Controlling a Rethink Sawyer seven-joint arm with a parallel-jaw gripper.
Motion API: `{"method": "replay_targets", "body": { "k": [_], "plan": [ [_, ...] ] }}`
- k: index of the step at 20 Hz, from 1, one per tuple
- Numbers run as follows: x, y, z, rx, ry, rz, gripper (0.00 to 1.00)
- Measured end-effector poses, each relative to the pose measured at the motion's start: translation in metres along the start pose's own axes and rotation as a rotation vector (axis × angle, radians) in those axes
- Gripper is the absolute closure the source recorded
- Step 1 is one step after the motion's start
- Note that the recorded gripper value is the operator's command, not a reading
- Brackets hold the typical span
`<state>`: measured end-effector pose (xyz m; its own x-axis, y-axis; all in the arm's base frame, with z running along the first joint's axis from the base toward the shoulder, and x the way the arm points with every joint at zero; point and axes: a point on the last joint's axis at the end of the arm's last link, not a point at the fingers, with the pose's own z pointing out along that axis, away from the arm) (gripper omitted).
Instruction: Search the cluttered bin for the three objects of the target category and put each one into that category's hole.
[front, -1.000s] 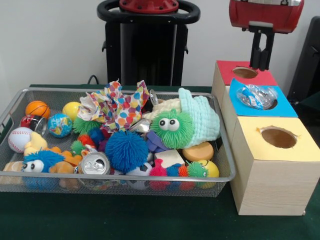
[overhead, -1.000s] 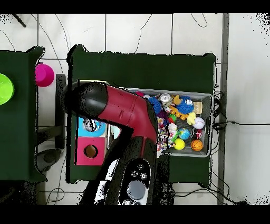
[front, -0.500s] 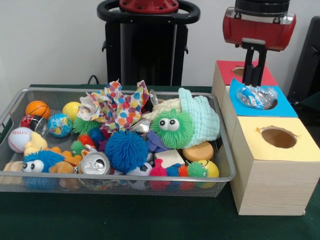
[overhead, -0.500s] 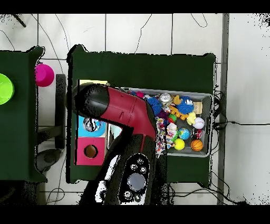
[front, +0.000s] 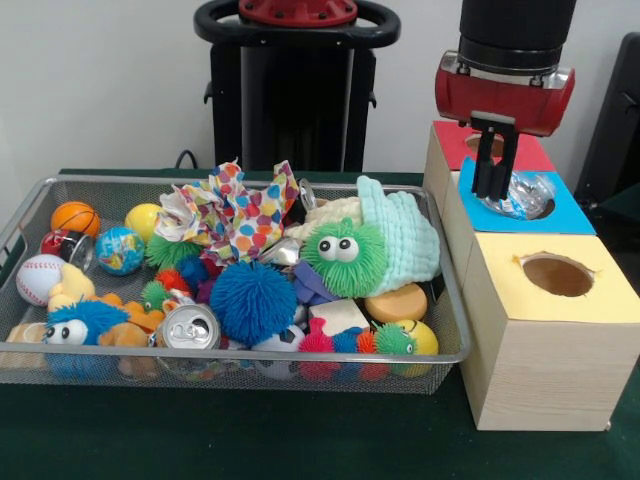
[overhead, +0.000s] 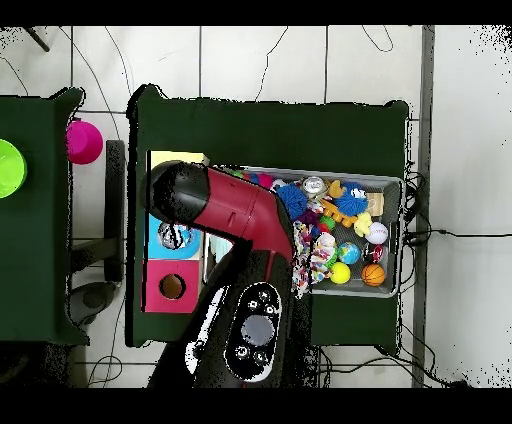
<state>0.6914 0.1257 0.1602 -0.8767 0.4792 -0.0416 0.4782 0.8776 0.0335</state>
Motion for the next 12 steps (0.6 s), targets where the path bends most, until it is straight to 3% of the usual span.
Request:
{"method": "replay_targets", "body": {
  "k": [12],
  "plan": [
    [0.0,0.001,-0.013,-0.018,-0.006,0.013,1.0]
  ]
}}
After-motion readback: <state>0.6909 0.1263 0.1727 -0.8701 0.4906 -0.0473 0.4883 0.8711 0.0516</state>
